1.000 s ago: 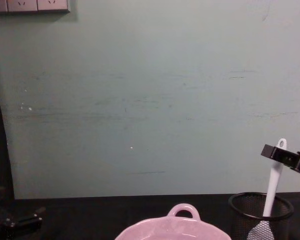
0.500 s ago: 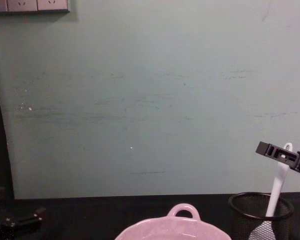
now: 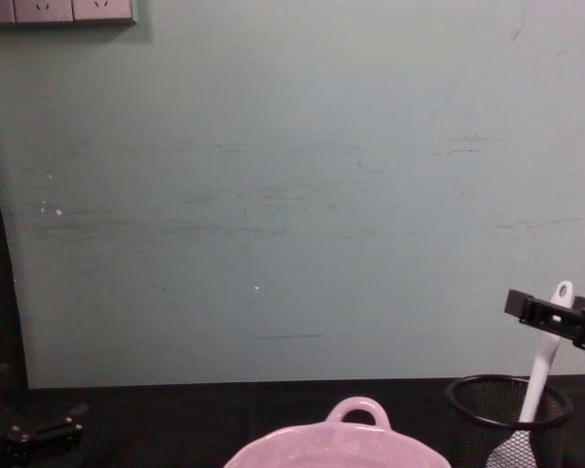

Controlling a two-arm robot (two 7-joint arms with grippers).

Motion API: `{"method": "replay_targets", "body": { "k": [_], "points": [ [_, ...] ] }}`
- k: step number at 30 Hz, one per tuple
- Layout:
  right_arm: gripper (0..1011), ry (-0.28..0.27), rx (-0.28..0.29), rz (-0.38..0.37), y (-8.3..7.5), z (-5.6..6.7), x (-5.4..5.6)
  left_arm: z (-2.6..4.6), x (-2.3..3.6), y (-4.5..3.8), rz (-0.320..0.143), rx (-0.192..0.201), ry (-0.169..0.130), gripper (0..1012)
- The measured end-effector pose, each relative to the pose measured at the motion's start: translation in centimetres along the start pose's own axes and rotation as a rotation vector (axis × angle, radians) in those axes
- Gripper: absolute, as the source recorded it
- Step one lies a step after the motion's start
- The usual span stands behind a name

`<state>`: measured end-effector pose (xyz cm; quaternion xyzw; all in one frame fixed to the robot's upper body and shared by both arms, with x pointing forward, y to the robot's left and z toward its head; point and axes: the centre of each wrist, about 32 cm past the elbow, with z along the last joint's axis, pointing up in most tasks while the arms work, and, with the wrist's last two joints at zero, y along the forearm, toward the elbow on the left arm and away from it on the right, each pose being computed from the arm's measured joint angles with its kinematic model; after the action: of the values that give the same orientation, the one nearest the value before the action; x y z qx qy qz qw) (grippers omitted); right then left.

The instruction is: Use the one hand to pick up the spoon and stir the clear water in the bowl.

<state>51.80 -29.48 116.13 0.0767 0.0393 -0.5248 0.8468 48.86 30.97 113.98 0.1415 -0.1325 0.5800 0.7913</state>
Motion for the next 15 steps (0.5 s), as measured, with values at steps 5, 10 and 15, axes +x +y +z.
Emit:
{"method": "replay_targets", "body": {
  "k": [5,10,15],
  "points": [
    [1002,-0.132,0.005,-0.045,-0.4,-0.1,0.2,0.0,0.0,0.0,0.0,0.0,0.0,1011],
    [1002,-0.266,0.015,-0.099,-0.8,-0.4,0.7,0.0,0.0,0.0,0.0,0.0,0.0,1011],
    [1003,-0.357,0.025,-0.13,-1.6,-0.7,1.1,0.0,0.0,0.0,0.0,0.0,0.0,1011]
  ]
}}
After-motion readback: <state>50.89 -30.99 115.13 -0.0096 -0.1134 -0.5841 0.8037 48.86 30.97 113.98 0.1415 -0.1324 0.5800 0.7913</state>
